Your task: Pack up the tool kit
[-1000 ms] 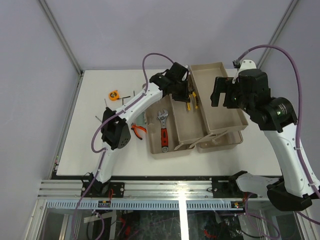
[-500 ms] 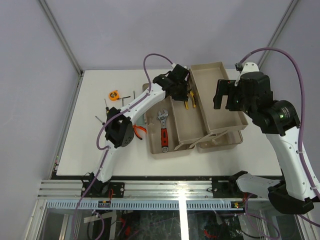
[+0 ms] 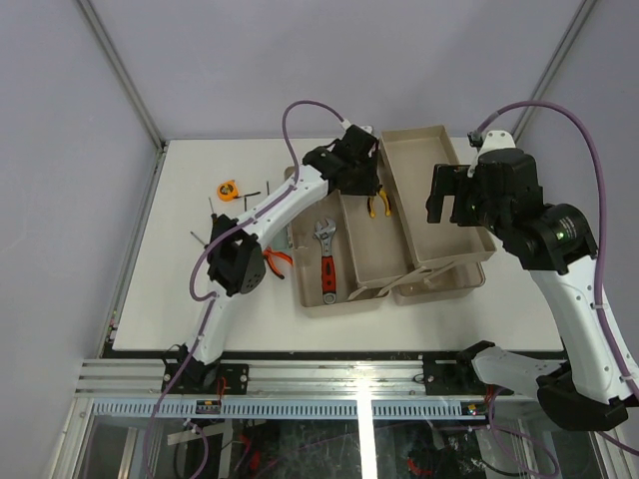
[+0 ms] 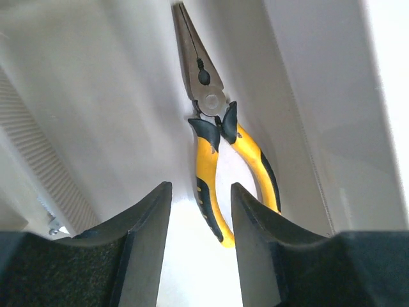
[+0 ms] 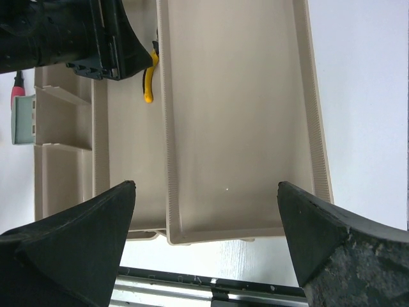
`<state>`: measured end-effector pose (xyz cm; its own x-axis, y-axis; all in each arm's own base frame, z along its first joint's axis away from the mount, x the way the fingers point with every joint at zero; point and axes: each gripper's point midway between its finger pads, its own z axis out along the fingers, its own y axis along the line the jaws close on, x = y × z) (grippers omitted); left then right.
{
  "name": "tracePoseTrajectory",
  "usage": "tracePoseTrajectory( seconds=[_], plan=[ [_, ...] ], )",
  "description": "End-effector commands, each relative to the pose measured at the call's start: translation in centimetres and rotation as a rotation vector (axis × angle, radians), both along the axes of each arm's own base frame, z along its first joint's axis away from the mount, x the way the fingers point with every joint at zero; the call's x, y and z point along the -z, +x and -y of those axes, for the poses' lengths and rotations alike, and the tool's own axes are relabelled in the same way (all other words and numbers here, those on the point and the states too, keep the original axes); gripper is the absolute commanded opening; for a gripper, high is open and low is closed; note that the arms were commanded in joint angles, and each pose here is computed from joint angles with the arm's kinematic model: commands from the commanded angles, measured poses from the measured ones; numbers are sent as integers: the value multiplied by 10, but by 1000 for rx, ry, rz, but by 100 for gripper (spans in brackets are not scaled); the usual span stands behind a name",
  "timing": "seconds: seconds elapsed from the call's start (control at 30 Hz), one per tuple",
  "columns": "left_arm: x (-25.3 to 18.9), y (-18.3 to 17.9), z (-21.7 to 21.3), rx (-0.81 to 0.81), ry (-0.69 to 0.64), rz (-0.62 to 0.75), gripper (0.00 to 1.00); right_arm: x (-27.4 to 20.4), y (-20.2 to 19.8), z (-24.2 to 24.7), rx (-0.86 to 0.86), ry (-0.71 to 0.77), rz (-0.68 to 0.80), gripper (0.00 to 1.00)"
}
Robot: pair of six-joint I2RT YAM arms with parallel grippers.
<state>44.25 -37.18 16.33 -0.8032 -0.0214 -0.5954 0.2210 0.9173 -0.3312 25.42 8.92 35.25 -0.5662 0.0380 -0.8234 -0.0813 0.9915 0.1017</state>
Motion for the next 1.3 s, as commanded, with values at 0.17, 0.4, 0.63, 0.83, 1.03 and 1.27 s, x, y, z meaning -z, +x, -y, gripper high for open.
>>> tracePoseTrajectory(
  seconds=[0.17, 0.4, 0.63, 0.83, 1.03, 1.27],
  plan=[
    [-197, -1, -73, -165, -144, 410, 46, 2, -6, 5, 13, 9, 25, 99],
    [-144, -37, -238, -576, -68, 215, 55, 16, -3, -1, 1, 28, 8, 99],
    [-8, -126, -295, -725, -38, -199, 62, 23, 5, -10, -8, 45, -10, 99],
    [44, -138, -283, -733, -66, -322, 62, 24, 4, -15, -8, 79, -21, 99],
    [90, -135, -271, -761, -122, -448, 59, 20, -4, -7, 17, 81, -20, 99],
    [116, -129, -264, -761, -121, -503, 56, 15, -8, -1, 31, 63, -21, 99]
  ],
)
